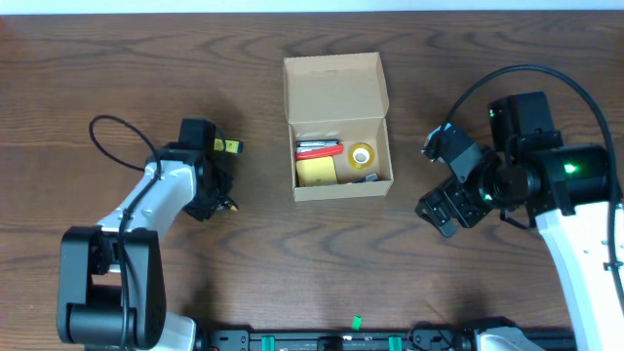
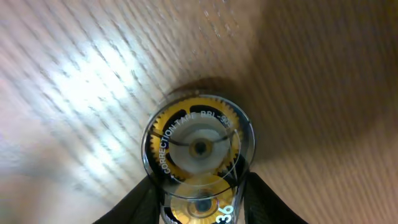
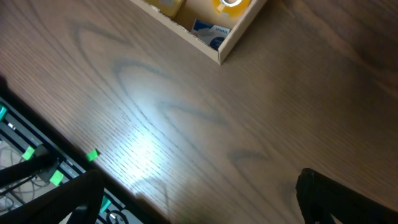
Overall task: Pack container
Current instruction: 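Carry the correction-tape dispenser with the left gripper over the box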
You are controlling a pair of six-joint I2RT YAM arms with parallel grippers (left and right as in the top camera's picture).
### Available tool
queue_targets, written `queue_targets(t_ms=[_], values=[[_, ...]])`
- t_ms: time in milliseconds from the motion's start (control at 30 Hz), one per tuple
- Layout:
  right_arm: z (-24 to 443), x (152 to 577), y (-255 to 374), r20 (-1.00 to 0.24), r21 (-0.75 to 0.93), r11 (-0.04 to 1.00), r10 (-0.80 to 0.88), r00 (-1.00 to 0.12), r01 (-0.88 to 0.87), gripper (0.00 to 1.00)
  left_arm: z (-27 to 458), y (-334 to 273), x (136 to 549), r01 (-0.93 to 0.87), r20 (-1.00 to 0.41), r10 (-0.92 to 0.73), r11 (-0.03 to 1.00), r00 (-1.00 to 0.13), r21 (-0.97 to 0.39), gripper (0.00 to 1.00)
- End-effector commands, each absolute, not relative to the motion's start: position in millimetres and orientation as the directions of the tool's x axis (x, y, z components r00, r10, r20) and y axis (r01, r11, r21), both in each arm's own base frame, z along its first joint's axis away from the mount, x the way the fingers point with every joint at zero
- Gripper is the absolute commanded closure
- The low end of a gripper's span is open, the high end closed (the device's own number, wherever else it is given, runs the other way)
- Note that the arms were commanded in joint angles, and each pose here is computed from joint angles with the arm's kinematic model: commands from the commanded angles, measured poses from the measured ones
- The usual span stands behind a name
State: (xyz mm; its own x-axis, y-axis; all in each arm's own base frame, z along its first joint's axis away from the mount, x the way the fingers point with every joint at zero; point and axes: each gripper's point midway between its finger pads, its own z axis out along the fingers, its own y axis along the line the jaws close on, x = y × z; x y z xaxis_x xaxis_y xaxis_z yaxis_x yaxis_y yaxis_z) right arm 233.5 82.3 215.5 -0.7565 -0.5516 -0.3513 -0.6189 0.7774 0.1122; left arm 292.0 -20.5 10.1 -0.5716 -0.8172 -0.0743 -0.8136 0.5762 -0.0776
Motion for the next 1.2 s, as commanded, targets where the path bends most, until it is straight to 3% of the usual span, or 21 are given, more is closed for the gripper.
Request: queue_targets(t_ms=[0, 300, 367, 467, 667, 933, 1167], values=[[218.7, 233.7, 81.1, -0.364, 0.106, 0.775, -0.552, -0.75, -0.623, 0.01, 38.5, -5.9, 320.2, -0.752, -0.178, -0.748, 0.657, -0.639, -0.059, 0.94], [218.6, 233.7, 81.1, -0.364, 0.106, 0.776, -0.552, -0.75, -0.622, 0.01, 130.1, -19.4, 383.3, -0.54, -0.346, -0.542, 0.834, -0.766, -0.112, 0.94], [218.6, 233.7, 81.1, -0.364, 0.106, 0.776, -0.552, -0.75, -0.622, 0.01, 155.3, -40.3, 402.1, -0.39, -0.424, -0.401, 0.913, -0.812, -0.115, 0.94], [218.7, 233.7, 81.1, -0.364, 0.106, 0.775, -0.552, -0.75, -0.623, 0.01, 190.6, -99.3, 424.0, 0.062, -0.549, 0.018, 0.996, -0.835, -0.062, 0.94], [218.6, 233.7, 81.1, -0.364, 0.106, 0.776, -0.552, -0.75, -0.622, 0.01, 205.3, -175.0, 411.1, 0.564, -0.614, 0.441, 0.826, -0.655, -0.009, 0.94], [218.7, 233.7, 81.1, -0.364, 0.106, 0.775, -0.552, -0.75, -0.623, 0.01, 210.4, -214.6, 387.5, 0.748, -0.651, 0.534, 0.659, -0.54, -0.079, 0.95], [218.7, 233.7, 81.1, -0.364, 0.106, 0.775, -0.552, -0.75, -0.623, 0.01, 182.3, -245.1, 366.4, 0.875, -0.603, 0.688, 0.483, -0.403, -0.034, 0.95]])
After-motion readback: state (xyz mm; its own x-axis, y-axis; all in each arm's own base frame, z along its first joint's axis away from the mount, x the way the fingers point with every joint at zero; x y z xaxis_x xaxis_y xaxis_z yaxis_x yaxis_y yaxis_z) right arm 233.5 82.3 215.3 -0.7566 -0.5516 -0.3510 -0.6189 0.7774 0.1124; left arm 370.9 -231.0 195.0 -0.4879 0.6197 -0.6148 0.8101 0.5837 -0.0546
